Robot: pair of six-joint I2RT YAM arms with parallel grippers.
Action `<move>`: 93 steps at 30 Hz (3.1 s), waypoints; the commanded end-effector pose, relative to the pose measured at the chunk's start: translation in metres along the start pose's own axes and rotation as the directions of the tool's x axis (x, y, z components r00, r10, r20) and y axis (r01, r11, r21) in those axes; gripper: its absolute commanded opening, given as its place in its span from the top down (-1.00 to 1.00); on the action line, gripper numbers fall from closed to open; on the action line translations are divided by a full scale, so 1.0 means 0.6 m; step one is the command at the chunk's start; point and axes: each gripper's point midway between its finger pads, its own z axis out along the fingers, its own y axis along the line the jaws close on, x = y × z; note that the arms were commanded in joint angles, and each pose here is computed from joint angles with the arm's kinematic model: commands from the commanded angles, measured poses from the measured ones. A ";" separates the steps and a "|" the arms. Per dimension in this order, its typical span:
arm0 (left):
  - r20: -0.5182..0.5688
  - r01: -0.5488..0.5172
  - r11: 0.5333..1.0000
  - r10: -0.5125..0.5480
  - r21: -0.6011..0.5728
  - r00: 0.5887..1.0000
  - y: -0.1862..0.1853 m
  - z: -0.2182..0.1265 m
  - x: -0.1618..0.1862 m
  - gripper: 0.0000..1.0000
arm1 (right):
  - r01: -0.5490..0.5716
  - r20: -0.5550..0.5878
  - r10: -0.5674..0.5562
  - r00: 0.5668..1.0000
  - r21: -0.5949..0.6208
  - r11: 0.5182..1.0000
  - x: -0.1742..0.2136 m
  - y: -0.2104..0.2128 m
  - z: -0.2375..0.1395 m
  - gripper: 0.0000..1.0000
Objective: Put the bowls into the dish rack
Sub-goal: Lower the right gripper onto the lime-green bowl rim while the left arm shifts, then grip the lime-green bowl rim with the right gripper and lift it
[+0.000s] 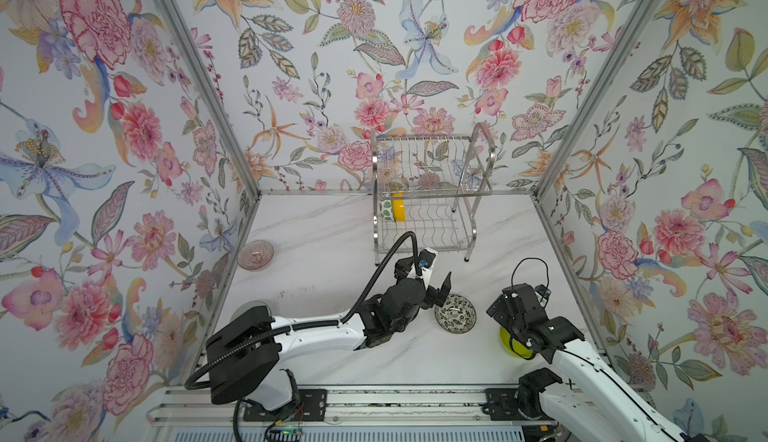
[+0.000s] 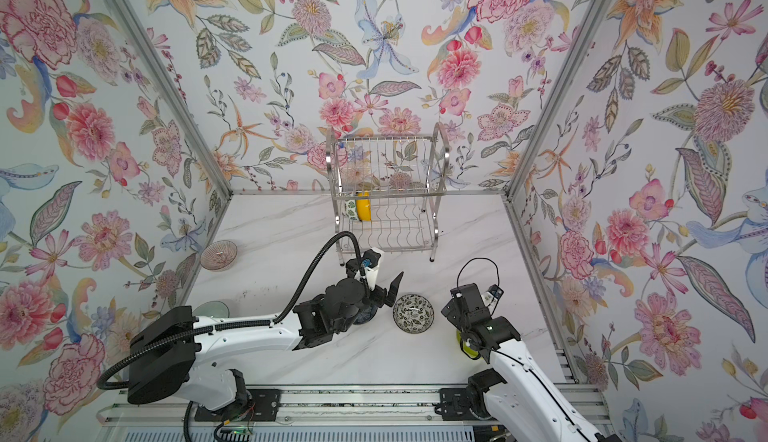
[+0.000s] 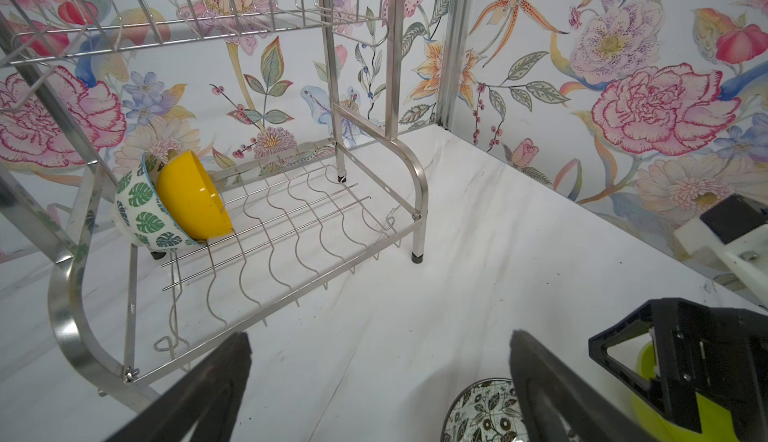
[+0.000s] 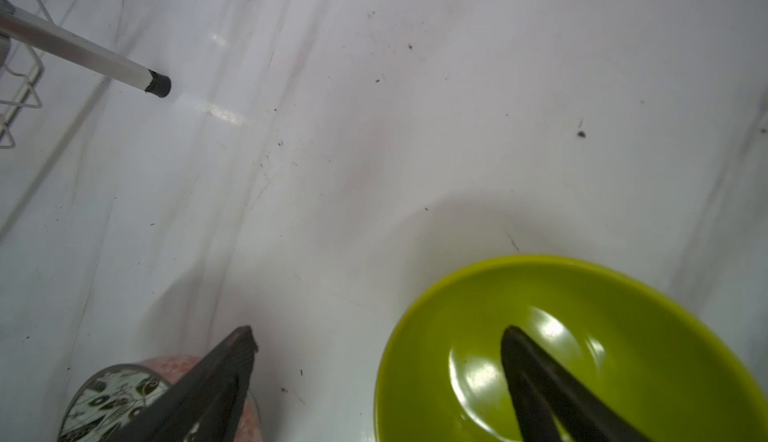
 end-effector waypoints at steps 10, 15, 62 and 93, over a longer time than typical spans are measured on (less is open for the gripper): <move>0.001 -0.020 1.000 0.020 0.012 1.000 0.000 -0.012 0.019 -0.98 | 0.024 -0.008 -0.024 1.000 0.060 0.998 0.004 -0.013 0.033 -0.05; -0.007 -0.026 1.000 0.026 -0.004 1.000 0.007 -0.014 0.025 -0.98 | 0.051 -0.004 -0.051 0.999 0.067 0.996 -0.003 -0.011 0.037 0.39; -0.072 0.151 0.980 -0.142 0.129 0.987 0.006 0.005 0.077 -0.98 | 0.347 -0.180 -0.380 0.907 -0.188 0.919 -0.049 0.234 0.109 0.32; -0.103 0.189 0.962 -0.172 0.199 0.980 -0.061 0.050 0.079 -0.98 | 0.044 -0.124 -0.056 0.991 -0.097 0.994 -0.124 0.063 0.096 -0.39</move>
